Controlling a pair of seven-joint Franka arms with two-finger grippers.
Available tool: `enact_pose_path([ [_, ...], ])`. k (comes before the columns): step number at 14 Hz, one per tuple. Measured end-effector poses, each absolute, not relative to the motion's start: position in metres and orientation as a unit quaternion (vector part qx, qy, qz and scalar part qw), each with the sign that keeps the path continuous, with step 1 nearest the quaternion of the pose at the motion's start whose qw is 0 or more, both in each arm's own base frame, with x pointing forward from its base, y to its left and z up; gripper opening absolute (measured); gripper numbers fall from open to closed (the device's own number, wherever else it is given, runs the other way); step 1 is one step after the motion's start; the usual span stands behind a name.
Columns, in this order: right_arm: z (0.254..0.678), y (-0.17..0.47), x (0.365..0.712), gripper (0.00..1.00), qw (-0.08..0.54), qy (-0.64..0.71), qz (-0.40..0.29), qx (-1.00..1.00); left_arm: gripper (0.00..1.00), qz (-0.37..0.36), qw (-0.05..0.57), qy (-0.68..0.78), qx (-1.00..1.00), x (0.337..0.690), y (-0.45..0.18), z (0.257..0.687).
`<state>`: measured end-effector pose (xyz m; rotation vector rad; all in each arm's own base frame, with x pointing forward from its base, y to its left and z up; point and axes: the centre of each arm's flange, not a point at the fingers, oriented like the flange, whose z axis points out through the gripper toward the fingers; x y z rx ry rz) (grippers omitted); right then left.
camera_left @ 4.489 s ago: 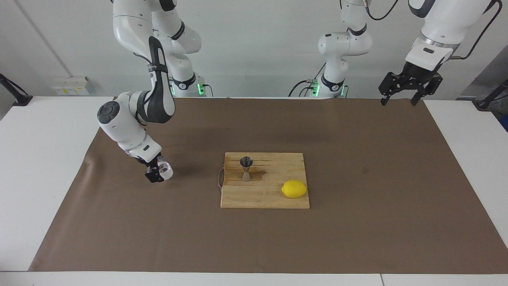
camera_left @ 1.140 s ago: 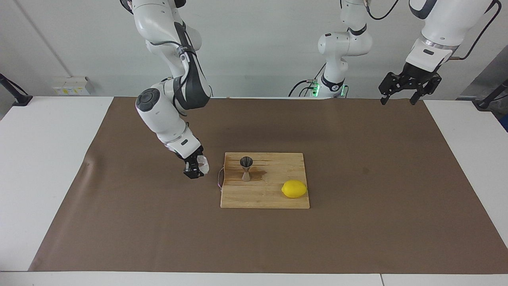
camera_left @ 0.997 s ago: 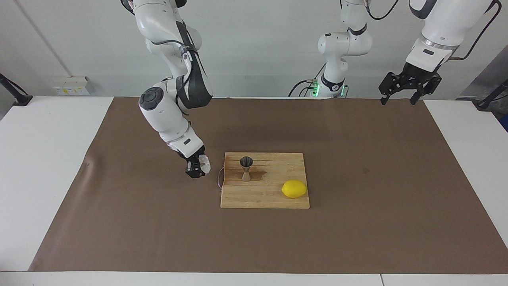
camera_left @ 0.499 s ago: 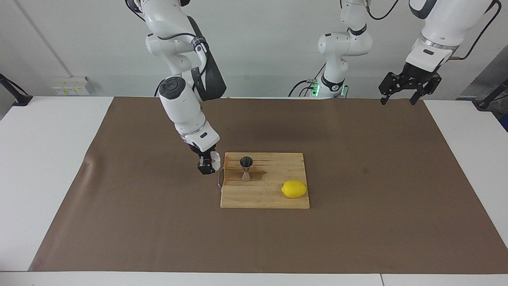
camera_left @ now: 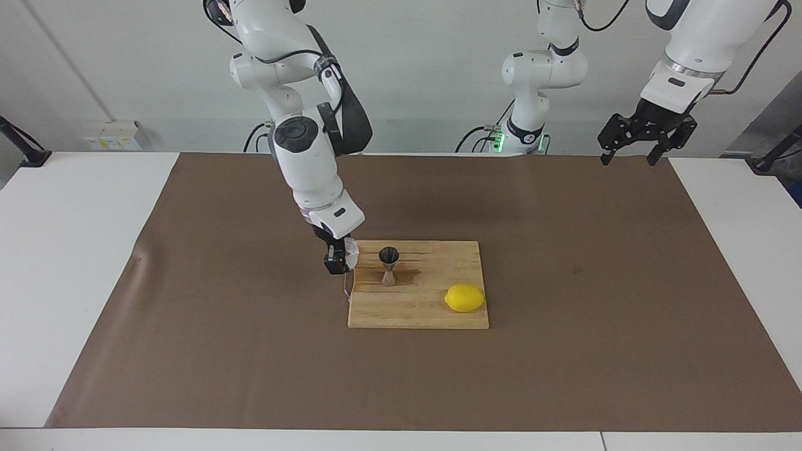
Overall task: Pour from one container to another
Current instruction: 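Lift the white cup with the right gripper over the metal cup, then tilt the white cup with the right gripper above the metal cup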
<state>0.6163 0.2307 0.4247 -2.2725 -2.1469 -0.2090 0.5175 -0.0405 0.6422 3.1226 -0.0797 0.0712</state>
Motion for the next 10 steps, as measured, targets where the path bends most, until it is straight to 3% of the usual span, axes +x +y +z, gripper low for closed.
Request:
enact_pose_path([
  [10,0.413,0.289,0.620,0.53,-0.047,-0.711,-0.027,-0.701,1.00,0.023,0.009,-0.026,0.999,0.517,-0.040,0.642],
])
